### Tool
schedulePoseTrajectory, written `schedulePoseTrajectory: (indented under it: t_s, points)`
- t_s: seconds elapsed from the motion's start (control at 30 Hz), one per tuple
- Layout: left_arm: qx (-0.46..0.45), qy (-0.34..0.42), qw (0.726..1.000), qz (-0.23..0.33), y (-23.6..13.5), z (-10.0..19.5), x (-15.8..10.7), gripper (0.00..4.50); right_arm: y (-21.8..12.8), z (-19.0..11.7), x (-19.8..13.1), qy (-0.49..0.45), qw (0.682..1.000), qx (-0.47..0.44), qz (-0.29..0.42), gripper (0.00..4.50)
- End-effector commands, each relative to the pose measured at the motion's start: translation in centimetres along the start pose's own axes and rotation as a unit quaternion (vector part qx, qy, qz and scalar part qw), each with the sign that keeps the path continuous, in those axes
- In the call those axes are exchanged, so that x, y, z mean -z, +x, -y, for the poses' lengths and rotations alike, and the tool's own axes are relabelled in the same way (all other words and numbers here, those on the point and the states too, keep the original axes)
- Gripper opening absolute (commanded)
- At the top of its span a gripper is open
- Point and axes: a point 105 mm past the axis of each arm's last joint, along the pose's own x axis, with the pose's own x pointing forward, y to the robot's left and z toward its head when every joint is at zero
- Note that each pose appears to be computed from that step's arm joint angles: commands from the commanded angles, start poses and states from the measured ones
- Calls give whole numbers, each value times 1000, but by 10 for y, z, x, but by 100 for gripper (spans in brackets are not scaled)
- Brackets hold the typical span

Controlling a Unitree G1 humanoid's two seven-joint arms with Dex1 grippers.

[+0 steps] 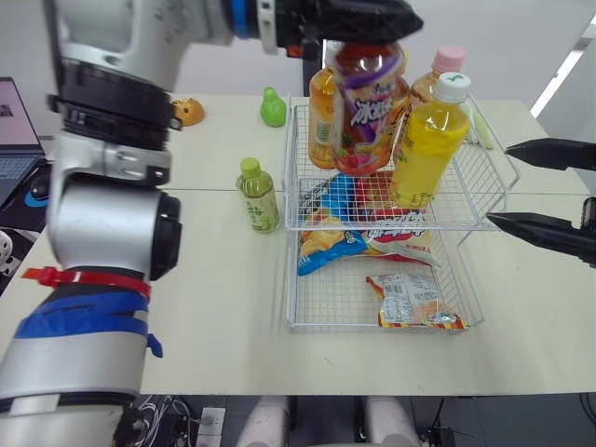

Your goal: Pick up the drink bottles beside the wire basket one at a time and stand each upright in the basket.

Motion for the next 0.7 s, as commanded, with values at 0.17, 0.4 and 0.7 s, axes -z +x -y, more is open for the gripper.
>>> schedulePoseTrajectory:
  t_s: [0.17, 0.4, 0.7]
  points:
    - [-14, 24, 1000, 8, 12, -10, 14, 139, -14, 4, -13, -34, 998, 49, 9, 450]
    - [-18, 26, 999, 4, 16, -17, 24, 139, -18, 4, -13, -36, 998, 55, 4, 450]
    - [-8, 9, 1000, 14, 21, -16, 26, 139, -15, 5, -14, -36, 998, 55, 0, 450]
